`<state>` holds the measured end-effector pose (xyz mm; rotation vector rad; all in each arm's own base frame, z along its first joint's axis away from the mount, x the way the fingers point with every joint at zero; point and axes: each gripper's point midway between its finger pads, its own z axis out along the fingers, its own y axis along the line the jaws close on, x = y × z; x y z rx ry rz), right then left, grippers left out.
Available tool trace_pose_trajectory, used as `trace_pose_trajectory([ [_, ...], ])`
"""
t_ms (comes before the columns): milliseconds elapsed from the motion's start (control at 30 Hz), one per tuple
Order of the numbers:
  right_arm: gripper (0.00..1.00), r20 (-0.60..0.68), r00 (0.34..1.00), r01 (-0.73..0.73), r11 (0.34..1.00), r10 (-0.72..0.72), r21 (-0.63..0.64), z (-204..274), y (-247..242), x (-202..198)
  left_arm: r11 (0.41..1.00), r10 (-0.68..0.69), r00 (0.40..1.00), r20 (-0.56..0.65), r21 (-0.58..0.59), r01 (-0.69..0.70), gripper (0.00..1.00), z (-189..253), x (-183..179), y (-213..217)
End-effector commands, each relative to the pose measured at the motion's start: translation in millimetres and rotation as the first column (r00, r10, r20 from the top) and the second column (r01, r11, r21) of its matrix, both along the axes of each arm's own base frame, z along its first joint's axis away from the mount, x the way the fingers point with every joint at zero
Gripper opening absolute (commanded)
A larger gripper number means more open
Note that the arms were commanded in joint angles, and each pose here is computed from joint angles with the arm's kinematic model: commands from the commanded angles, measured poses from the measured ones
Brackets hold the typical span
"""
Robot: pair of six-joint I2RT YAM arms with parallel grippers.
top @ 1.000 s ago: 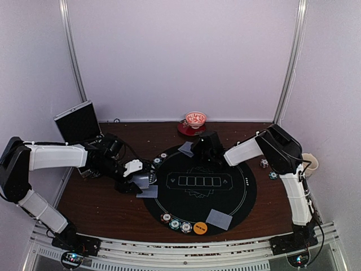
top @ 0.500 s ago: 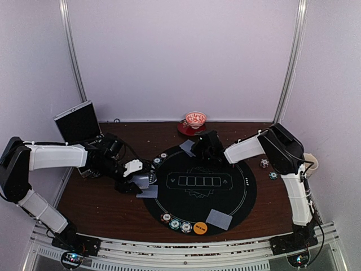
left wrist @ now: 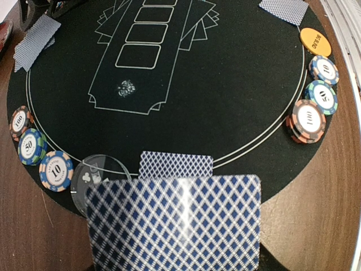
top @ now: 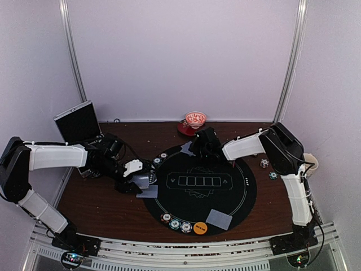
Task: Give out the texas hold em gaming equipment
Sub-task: Distribute the poker card in the small blind area, then adjust the poker card in the small blind area.
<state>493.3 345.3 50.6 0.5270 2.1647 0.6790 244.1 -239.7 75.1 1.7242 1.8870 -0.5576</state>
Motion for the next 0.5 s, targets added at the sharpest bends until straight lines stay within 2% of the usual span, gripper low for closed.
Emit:
trace_pose_trajectory([
  [0,0.51,0.022,1.000,-0.018,1.000,0.018,0.002,13,10,6,0.999,-0.023,0.999,0.024,-0.033,0.024,0.58,8,0,-6],
  [200,0.52,0.025,1.000,-0.017,1.000,0.017,0.003,19,14,10,0.999,-0.022,0.999,0.024,-0.033,0.023,0.58,8,0,-5],
  [467,0.52,0.027,0.998,0.052,0.992,-0.049,-0.112,31,-13,4,0.999,-0.023,0.999,0.025,-0.035,0.024,0.58,9,0,-5],
])
